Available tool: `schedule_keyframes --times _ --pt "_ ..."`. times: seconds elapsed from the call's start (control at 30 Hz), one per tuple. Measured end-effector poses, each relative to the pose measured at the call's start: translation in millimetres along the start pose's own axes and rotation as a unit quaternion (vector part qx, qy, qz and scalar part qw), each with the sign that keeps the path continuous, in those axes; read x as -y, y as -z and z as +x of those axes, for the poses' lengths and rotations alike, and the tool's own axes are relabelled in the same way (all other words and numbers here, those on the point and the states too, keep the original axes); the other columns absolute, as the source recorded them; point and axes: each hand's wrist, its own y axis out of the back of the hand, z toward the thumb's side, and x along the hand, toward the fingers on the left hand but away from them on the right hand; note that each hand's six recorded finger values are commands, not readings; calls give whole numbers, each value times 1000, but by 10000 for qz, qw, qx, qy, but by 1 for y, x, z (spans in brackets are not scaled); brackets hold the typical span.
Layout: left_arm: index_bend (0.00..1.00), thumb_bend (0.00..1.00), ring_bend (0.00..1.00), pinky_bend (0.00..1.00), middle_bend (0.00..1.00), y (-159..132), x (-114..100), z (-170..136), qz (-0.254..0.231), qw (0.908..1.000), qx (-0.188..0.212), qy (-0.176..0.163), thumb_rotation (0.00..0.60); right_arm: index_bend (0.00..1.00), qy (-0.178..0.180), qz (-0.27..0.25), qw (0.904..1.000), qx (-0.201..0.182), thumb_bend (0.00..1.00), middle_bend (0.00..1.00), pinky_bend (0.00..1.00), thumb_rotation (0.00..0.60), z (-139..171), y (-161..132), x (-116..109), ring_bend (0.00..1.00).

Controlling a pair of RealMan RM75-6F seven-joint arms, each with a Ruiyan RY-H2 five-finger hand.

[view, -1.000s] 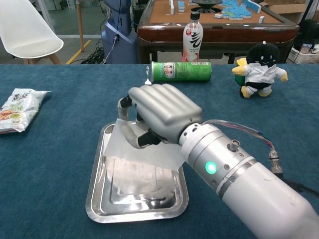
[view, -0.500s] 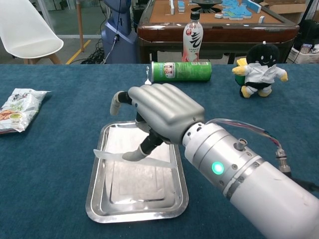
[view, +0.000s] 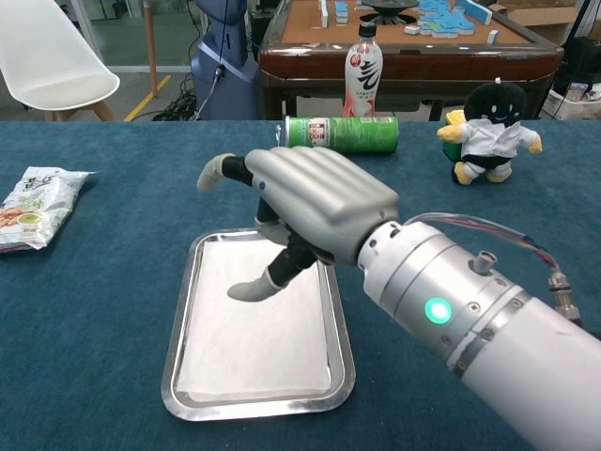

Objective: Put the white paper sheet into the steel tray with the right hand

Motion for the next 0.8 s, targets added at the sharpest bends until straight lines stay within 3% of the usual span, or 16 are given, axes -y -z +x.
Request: schedule_keyframes --times 0.23,0.5,0.8 --pt "331 59 202 390 326 -1 2 0 13 10000 17 22 600 253 40 -34 10000 14 0 1000 1000 600 8 7 -13 1000" --pt "331 58 203 390 326 -2 3 1 20 10000 15 39 600 593 38 264 9994 213 0 1000 1000 600 19 32 -27 1000" --pt "331 59 202 390 326 -3 9 2 77 9999 16 137 600 601 143 692 9955 630 0 1000 1000 600 50 75 -61 996"
